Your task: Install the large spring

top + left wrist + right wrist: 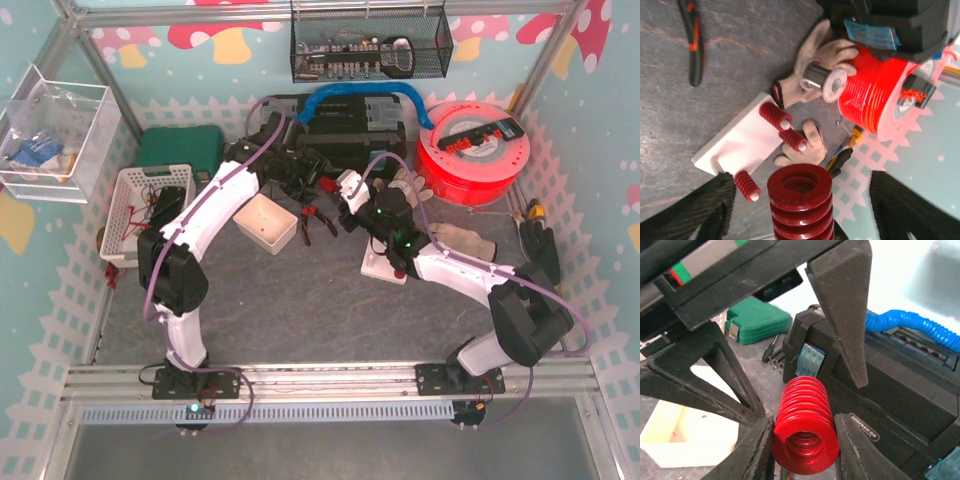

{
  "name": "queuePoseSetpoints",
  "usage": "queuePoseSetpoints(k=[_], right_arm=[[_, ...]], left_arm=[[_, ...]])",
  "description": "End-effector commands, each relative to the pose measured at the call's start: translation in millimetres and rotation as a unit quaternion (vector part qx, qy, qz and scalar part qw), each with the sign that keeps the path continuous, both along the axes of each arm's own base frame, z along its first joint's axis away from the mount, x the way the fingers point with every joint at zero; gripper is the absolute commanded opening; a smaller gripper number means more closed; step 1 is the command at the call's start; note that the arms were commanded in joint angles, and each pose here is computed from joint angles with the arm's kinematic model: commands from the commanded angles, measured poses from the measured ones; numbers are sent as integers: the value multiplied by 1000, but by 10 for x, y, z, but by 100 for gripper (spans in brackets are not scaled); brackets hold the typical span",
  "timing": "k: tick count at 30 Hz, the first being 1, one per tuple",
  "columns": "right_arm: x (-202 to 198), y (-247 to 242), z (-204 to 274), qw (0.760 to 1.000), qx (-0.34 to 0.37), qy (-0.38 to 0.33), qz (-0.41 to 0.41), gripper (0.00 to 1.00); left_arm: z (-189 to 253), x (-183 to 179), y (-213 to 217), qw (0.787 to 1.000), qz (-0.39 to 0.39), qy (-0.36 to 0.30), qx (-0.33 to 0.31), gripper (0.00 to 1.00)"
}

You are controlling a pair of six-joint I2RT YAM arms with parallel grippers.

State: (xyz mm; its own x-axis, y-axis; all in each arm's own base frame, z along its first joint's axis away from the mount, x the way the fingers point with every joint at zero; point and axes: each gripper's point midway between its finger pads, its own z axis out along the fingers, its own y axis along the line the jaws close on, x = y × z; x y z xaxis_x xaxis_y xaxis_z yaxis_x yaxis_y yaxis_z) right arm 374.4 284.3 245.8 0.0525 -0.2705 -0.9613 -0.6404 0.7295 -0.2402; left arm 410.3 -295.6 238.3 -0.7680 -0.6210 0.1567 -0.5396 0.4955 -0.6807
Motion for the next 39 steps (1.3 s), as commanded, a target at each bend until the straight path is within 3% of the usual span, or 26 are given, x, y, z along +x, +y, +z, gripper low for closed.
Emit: queuePoseSetpoints(k=[1,2,7,10,13,20,28,39], right_arm=[[-48,-32,136,1000,10,29,1,0],[-64,-54,103,999,7,42,-3,0],[-109,-208,-25,989,-24,139,-43,0],[-219,-284,-181,969,-53,235,-61,0],[-435,-388,-322,944,-69,315,-72,0],[-790,-730,-432,897,-101,414,-115,0],[-974,-994,-523,869,-98,462,-146,0],[-1045,-1073,-859,848,-93,492,-175,0]], left_arm=[[-7,53,312,999,24,-29,39,90],[-61,66,392,998,33,-27,50,98],[-203,168,714,991,46,-54,111,99],[-148,304,987,980,45,-101,166,99],[-34,392,1168,960,23,-154,233,99],[240,435,1492,899,-27,-250,359,99],[388,166,1539,854,-76,-354,373,99],[459,-5,1641,843,-58,-386,371,99]])
